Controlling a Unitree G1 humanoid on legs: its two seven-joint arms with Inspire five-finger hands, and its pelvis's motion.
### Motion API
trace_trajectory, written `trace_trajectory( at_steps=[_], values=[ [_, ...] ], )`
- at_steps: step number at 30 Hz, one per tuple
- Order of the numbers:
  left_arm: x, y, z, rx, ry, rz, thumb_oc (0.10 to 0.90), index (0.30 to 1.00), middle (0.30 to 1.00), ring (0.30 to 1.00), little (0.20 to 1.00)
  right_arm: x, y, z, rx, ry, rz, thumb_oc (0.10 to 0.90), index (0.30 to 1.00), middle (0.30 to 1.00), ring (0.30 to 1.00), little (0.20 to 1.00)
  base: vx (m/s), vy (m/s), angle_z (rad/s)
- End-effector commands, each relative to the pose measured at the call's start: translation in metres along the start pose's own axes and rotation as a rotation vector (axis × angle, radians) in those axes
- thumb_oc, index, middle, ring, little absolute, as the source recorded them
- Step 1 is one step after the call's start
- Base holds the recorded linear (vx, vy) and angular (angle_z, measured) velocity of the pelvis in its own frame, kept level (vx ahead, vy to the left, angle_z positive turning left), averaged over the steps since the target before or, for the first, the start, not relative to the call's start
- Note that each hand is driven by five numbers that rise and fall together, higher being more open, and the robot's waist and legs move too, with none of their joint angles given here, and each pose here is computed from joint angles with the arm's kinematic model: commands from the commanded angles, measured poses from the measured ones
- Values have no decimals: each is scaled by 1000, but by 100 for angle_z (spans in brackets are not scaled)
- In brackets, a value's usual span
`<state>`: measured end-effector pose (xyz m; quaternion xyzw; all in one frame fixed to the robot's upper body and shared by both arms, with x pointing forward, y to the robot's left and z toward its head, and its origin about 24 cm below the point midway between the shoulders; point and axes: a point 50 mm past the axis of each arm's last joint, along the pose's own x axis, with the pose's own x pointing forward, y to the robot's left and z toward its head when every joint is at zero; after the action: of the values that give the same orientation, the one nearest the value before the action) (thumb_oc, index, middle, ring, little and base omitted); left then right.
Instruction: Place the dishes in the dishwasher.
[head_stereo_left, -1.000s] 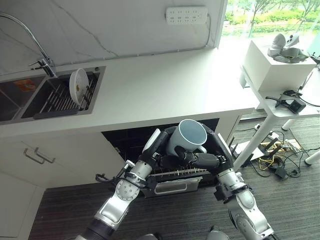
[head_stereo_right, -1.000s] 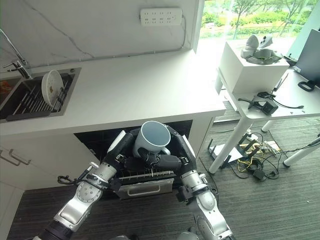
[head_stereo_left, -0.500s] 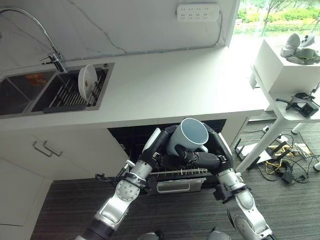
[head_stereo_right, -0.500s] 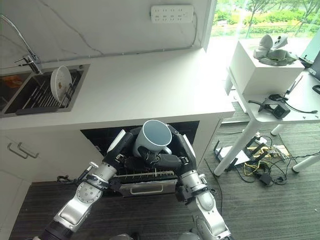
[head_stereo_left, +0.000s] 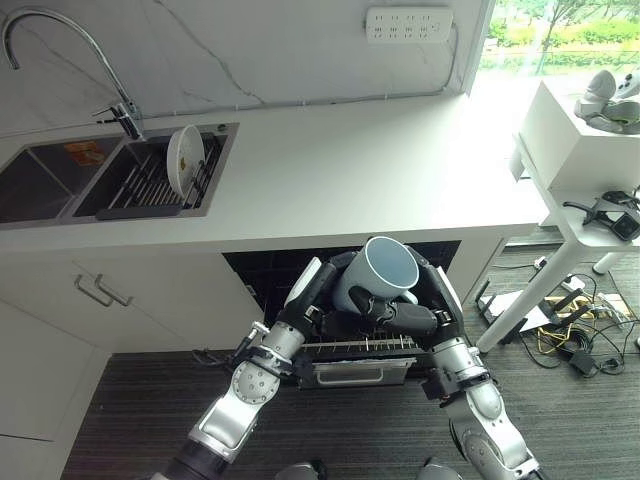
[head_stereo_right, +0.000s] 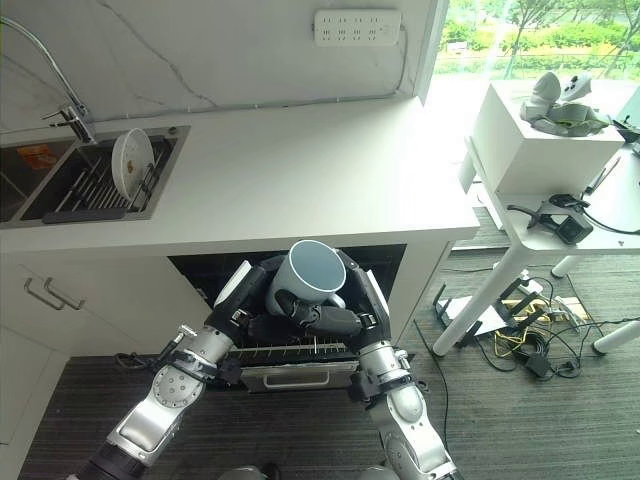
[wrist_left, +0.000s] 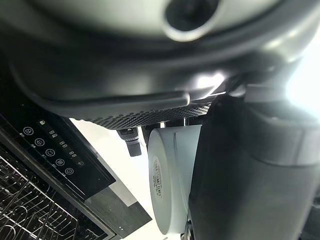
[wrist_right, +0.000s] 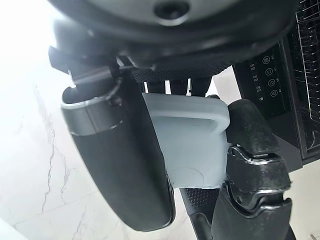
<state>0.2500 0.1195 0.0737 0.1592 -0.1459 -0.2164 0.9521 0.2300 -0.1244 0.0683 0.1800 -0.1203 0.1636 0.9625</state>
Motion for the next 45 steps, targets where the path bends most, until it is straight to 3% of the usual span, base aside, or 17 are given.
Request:
trace_trajectory(
  at_steps=[1,45],
  values=[
    [-6,39,19,31,-135,204,800,900,900,900,900,11,-36,69,156,-510,-356,400,300,300,300,300,13,3,5],
    [-16,54,24,39,-182,263,800,900,900,900,900,-9,-69,77,52,-631,-700,400,300,300,300,300,-3,0,2]
  ],
)
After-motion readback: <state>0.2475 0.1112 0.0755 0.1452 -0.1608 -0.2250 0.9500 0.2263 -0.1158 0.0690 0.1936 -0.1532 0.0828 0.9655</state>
